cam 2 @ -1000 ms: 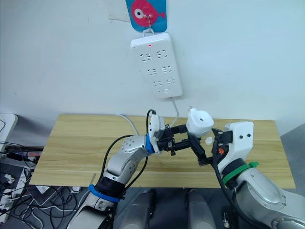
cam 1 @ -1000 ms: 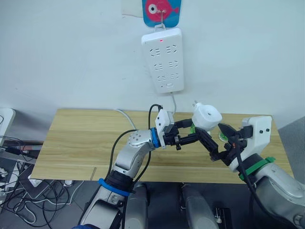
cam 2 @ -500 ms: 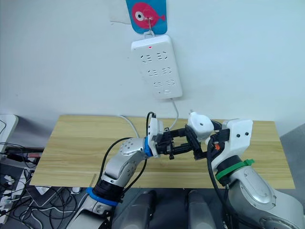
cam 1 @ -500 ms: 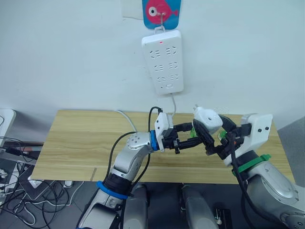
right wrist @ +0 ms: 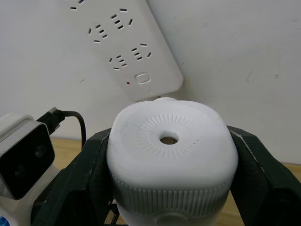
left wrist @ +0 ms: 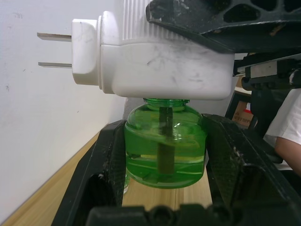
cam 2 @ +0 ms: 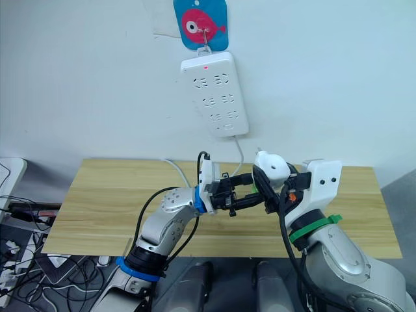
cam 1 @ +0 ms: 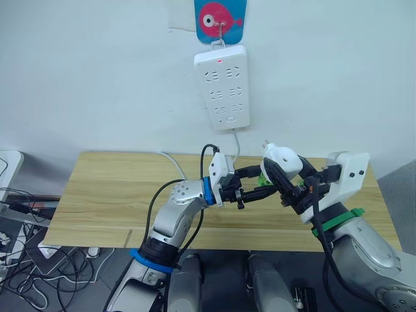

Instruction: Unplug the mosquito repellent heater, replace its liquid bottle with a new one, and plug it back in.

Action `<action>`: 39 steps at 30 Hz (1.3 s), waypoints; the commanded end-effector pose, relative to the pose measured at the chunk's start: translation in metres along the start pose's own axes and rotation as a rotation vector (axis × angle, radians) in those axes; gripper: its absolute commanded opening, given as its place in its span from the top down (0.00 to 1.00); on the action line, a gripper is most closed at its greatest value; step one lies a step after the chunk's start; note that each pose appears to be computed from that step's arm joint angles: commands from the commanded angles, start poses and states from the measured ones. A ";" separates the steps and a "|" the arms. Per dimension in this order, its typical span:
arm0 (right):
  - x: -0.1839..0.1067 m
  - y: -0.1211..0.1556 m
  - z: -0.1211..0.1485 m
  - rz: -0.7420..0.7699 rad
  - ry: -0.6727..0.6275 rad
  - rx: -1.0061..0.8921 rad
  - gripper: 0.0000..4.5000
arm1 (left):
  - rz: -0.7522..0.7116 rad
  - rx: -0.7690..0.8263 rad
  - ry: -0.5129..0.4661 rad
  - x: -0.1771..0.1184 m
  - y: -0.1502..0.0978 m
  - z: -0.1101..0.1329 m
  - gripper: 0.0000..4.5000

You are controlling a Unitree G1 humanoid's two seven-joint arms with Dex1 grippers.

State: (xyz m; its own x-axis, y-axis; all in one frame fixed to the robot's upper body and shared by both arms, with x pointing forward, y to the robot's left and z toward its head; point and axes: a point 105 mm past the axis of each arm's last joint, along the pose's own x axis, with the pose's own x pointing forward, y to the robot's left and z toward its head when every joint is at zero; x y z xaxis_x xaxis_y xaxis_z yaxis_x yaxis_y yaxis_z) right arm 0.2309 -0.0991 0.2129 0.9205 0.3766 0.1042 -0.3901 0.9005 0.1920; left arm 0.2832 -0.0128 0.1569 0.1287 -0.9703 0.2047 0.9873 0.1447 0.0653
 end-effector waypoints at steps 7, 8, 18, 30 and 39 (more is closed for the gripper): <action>0.004 -0.011 0.017 -0.022 -0.063 -0.106 0.35 | 0.066 0.098 0.041 -0.044 0.015 0.021 0.01; 0.004 -0.011 0.017 -0.020 -0.062 -0.110 0.35 | 0.073 0.106 0.046 -0.049 0.016 0.023 0.01; 0.014 -0.004 0.023 0.030 -0.089 -0.137 0.35 | 0.357 0.210 0.011 -0.090 0.075 0.079 0.01; 0.024 0.008 0.027 0.085 -0.083 -0.140 0.35 | 0.360 0.292 -0.015 -0.083 0.110 0.091 0.01; 0.020 0.008 0.019 0.089 -0.063 -0.137 0.35 | 0.241 0.293 -0.037 -0.062 0.119 0.096 0.01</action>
State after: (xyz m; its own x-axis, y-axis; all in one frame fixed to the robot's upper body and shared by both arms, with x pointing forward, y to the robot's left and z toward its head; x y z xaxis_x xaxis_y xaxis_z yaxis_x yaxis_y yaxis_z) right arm 0.2539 -0.0902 0.2234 0.8956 0.4294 0.1161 -0.4381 0.8968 0.0622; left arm 0.3894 0.0907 0.2350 0.4074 -0.8740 0.2646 0.8451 0.4707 0.2534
